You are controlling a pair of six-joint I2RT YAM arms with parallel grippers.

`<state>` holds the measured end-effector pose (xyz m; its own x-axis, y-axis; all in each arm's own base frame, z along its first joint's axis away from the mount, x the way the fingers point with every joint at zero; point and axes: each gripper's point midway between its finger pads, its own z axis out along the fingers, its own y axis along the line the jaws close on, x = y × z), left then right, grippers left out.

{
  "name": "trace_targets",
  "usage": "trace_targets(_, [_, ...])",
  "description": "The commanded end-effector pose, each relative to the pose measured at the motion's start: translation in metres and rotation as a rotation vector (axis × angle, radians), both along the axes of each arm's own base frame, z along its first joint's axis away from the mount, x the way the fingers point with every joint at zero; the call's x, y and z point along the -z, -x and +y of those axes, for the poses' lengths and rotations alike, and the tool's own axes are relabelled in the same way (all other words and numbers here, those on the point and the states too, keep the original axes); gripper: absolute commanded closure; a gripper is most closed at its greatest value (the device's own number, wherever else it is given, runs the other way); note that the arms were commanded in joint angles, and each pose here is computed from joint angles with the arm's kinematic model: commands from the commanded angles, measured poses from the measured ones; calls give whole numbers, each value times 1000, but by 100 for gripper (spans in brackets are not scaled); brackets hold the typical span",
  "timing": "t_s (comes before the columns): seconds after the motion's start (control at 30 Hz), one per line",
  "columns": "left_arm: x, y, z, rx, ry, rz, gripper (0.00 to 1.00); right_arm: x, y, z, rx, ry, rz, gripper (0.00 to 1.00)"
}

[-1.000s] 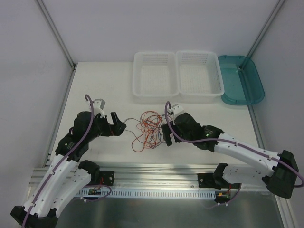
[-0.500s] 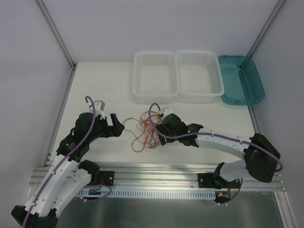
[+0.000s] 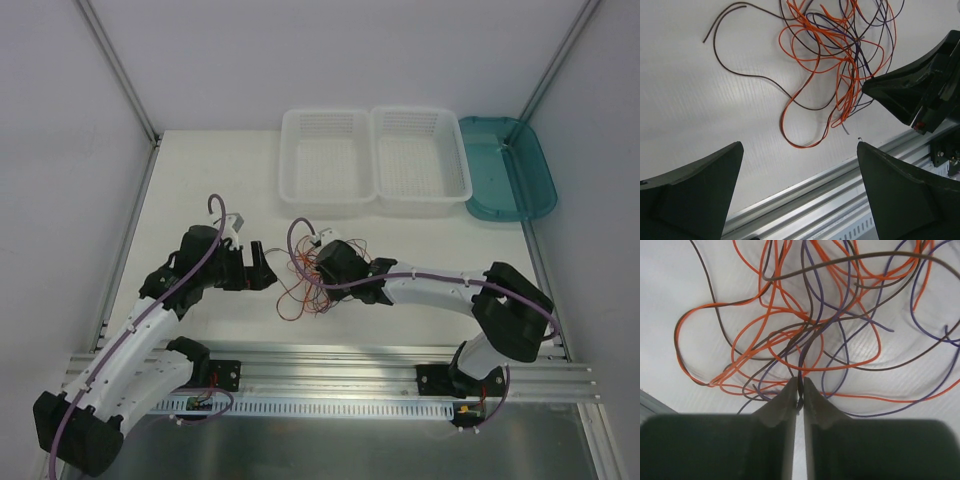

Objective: Untangle the cables

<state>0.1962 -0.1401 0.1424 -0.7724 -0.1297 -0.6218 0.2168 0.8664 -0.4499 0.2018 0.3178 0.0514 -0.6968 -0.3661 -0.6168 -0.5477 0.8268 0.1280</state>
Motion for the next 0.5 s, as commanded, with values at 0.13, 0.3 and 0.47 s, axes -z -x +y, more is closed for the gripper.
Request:
trace_targets(0.13, [9, -1, -33, 43, 76, 85, 1, -40, -9, -23, 61, -30, -126, 99])
trace_targets(0.3, [24, -5, -70, 83, -4, 97, 1, -53, -2, -29, 48, -73, -135, 99])
trace_targets(0.47, [34, -22, -101, 66, 41, 119, 4, -58, 1, -34, 57, -104, -148, 99])
